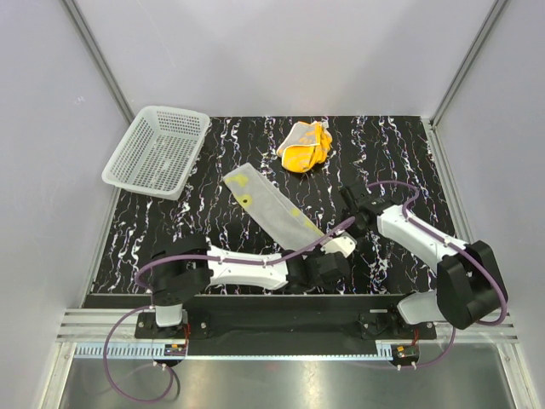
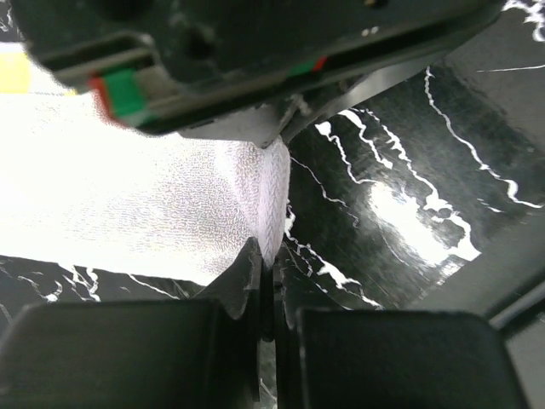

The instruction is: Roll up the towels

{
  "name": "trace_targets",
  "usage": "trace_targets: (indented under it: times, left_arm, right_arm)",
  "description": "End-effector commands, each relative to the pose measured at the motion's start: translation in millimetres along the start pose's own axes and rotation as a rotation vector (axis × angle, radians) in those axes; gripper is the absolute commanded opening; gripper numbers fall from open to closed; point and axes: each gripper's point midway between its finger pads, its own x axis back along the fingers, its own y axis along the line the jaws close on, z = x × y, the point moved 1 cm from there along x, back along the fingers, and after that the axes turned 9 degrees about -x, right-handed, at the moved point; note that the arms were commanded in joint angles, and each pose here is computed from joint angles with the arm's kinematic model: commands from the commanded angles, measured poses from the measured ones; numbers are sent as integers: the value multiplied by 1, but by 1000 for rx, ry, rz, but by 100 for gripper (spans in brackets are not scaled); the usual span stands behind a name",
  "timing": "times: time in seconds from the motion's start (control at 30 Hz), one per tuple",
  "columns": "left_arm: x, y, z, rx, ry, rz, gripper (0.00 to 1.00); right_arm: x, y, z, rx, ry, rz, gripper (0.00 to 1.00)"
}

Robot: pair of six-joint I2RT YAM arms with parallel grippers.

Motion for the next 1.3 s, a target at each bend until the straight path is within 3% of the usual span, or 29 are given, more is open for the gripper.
trace_targets:
  times: [0.0,0.27,0.43,0.8,1.03,1.27]
  left_arm:
    - [15,-3,-19,122,-44,73,0]
    - [0,-6,13,261,56,135,0]
    - [-9,1,19,435,70,241,0]
    - [-14,24,24,623,122,414,0]
    - [0,26,12,785,122,577,0]
    - [3,22,11,983,135,704,0]
  right_arm:
    - [11,19,-12,34,-30,-37,16]
    - [14,27,-23,59,-54,-16,27]
    - [16,32,-28,68,-65,-11,27]
    - [29,46,-40,96,-121,-35,25]
    - [50,57,-32,181,-156,-207,25]
    - [48,47,-4,223,-122,-358,34]
